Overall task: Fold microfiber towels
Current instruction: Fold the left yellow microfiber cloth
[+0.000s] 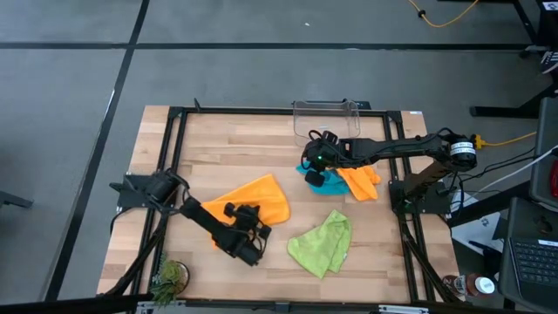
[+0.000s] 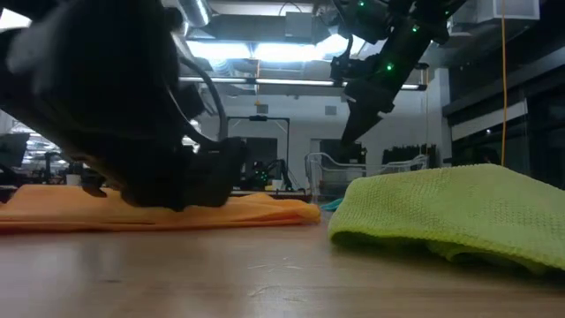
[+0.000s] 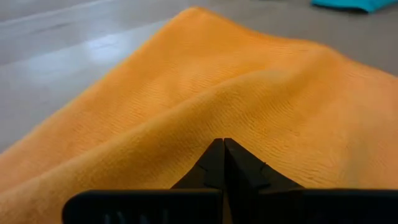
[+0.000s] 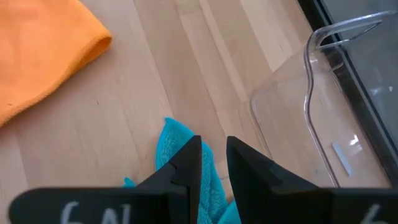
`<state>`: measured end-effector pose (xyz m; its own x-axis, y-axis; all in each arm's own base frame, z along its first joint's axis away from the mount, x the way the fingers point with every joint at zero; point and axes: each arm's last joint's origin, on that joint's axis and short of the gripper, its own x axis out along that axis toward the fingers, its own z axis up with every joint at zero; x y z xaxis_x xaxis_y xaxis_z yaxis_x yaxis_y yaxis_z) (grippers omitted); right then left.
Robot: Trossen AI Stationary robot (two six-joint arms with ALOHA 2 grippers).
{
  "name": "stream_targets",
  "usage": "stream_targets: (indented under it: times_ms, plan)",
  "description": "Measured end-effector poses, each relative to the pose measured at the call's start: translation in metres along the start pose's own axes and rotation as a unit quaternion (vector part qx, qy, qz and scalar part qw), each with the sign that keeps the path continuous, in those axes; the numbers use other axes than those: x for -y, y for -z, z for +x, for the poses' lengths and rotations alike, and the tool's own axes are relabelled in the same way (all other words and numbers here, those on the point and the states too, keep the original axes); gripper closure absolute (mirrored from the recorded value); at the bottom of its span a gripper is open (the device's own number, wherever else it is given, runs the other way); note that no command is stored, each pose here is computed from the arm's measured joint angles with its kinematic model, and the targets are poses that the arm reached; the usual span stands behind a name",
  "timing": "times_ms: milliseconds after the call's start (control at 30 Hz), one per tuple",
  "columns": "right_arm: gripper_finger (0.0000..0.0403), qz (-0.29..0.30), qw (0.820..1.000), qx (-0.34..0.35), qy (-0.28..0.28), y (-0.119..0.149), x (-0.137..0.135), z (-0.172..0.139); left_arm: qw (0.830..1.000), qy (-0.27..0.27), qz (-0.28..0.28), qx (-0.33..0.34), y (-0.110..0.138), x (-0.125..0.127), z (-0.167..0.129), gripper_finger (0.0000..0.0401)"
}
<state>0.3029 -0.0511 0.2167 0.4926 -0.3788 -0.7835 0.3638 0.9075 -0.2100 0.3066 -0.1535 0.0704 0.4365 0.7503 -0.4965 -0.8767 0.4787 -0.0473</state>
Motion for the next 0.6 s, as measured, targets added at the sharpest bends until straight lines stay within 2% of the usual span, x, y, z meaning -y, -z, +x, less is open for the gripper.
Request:
stream_targets:
  times_ms: [133, 267, 400, 600]
  plan:
    - [0.0324, -0.001, 1.0, 0.0, 0.0, 0.0, 0.0, 0.0, 0.999, -0.015, 0.033, -0.006, 0.005, -0.002, 0.008, 0.0401]
    - [0.0324, -0.002, 1.0, 0.001, 0.0, 0.0, 0.0, 0.0, 0.994, -0.008, 0.103, -0.019, 0.005, -0.002, 0.003, 0.0401]
    - [0.0324, -0.003, 1.0, 0.001, 0.0, 0.0, 0.0, 0.0, 0.983, -0.005, 0.179, -0.047, 0.001, -0.006, -0.01, 0.0401]
    - [0.0324, -0.001, 1.0, 0.003, -0.001, -0.001, 0.0, 0.0, 0.965, 0.006, 0.243, -0.097, -0.012, -0.012, -0.021, 0.0401]
